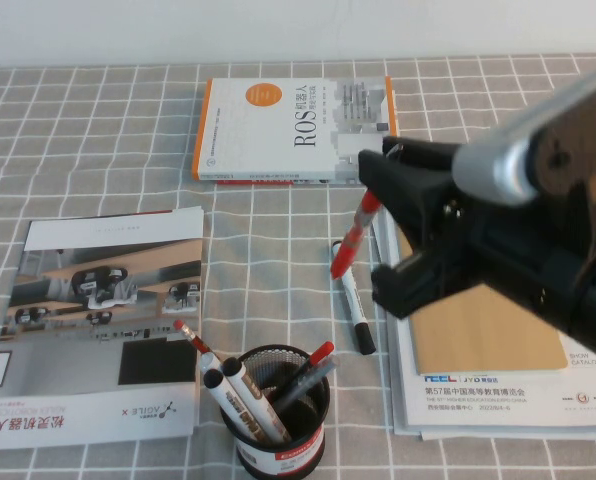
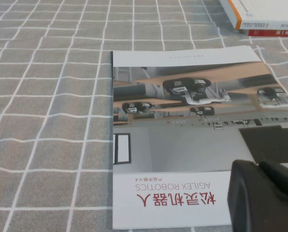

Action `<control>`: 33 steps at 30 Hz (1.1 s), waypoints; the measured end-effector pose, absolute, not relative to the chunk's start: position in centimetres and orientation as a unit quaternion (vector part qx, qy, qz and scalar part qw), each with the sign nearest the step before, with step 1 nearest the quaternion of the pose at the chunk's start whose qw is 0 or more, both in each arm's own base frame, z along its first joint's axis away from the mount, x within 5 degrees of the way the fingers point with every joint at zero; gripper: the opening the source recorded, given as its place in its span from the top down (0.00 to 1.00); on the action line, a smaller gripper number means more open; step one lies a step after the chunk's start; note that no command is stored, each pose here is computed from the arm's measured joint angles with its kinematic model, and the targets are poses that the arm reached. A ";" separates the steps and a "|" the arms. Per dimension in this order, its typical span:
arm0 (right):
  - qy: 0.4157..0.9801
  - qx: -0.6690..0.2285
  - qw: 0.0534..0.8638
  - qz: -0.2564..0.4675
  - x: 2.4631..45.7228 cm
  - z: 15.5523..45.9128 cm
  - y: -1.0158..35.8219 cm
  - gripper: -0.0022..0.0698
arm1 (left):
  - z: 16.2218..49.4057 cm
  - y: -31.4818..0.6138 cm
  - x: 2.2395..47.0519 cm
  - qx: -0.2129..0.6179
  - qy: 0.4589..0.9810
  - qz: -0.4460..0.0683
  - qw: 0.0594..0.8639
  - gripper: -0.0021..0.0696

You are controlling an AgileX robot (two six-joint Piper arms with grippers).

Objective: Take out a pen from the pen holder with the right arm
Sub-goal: 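Take a marker out of the pen holder and lay it on the table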

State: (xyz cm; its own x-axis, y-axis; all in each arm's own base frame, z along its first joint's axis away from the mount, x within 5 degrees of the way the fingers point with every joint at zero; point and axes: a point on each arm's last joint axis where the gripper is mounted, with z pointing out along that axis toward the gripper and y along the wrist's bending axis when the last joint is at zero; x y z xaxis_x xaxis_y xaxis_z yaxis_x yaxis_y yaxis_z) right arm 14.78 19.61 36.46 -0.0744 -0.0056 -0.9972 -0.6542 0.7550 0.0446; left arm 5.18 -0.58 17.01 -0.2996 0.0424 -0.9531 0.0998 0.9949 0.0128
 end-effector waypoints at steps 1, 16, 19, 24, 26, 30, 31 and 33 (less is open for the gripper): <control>0.694 -0.239 0.634 0.244 15.0 36.5 19.7 0.89 | 17.0 -0.6 5.2 0.044 0.806 -0.024 0.590 0.98; 0.724 -0.268 0.625 0.113 18.6 37.1 20.0 0.89 | 17.0 -0.6 5.2 0.044 0.806 -0.024 0.590 0.98; 0.730 -0.269 0.619 0.111 19.4 36.6 20.1 0.89 | 17.0 -0.6 5.2 0.044 0.806 -0.024 0.590 0.98; 0.735 -0.291 0.595 0.144 21.4 35.0 20.9 0.89 | 17.0 -0.6 5.2 0.044 0.806 -0.024 0.590 0.98; 0.742 -0.287 0.584 0.161 22.4 34.3 20.8 0.89 | 17.0 -0.6 5.2 0.044 0.806 -0.024 0.590 0.98; 0.761 -0.255 0.564 0.194 24.3 33.2 20.1 0.89 | 17.0 -0.6 5.2 0.044 0.806 -0.024 0.590 0.98; 0.765 -0.245 0.559 0.207 24.6 33.0 20.0 0.89 | 17.0 -0.6 5.2 0.044 0.806 -0.024 0.590 0.98; 0.773 -0.224 0.544 0.238 25.3 32.6 19.6 0.89 | 17.0 -0.6 5.2 0.044 0.806 -0.024 0.590 0.98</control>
State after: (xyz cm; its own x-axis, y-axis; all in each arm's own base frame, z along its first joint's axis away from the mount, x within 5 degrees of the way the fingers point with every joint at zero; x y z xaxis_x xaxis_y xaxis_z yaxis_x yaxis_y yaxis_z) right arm 25.30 19.62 32.60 -0.3088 -0.0878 -0.9471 -0.6050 0.7865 0.1243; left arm 5.18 -0.58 17.01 -0.2996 0.0424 -0.9531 0.0998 0.9949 0.0128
